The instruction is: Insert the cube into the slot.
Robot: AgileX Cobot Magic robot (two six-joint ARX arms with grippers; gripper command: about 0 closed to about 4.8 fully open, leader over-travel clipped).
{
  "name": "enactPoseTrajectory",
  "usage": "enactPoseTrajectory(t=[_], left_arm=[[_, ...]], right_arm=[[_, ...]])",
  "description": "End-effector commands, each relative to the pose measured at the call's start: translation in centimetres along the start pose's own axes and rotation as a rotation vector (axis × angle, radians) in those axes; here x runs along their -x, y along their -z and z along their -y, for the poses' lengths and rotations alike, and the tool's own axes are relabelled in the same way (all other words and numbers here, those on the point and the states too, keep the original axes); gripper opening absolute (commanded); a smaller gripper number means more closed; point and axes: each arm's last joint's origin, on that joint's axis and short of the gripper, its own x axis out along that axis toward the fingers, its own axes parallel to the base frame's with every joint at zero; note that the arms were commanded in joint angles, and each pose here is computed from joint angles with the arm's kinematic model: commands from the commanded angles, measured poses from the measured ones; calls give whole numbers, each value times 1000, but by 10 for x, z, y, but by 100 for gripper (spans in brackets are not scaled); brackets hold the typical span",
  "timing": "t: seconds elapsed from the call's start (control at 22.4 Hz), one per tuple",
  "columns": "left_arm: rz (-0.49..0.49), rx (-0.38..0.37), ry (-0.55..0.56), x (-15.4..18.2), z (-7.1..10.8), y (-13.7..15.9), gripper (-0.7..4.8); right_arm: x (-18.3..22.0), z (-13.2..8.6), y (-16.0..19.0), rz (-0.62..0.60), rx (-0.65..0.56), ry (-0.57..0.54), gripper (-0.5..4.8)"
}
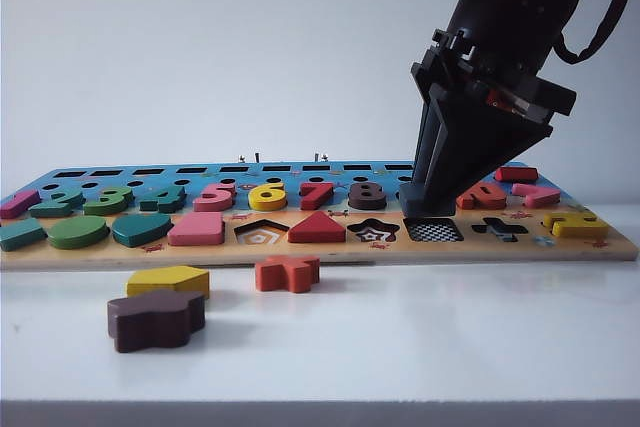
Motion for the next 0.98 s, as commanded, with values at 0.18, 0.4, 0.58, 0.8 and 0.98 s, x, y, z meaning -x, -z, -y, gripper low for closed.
enactPoseTrajectory(t=[0.18,0.4,0.58,0.8,0.98], left_arm=[[15,-10,7,0,0,-2,17],[15,-10,7,0,0,-2,17],[15,-10,7,0,0,-2,17],[15,-10,7,0,0,-2,17],[15,-10,7,0,0,-2,17]], right_arm=[[-1,2,3,2,-3,10,121],[-1,2,3,0,-2,11,120],[-2,2,4,2,-1,14,116],[-7,-1,6,-6,1,4,115],[-7,-1,6,-4,2,6,115]])
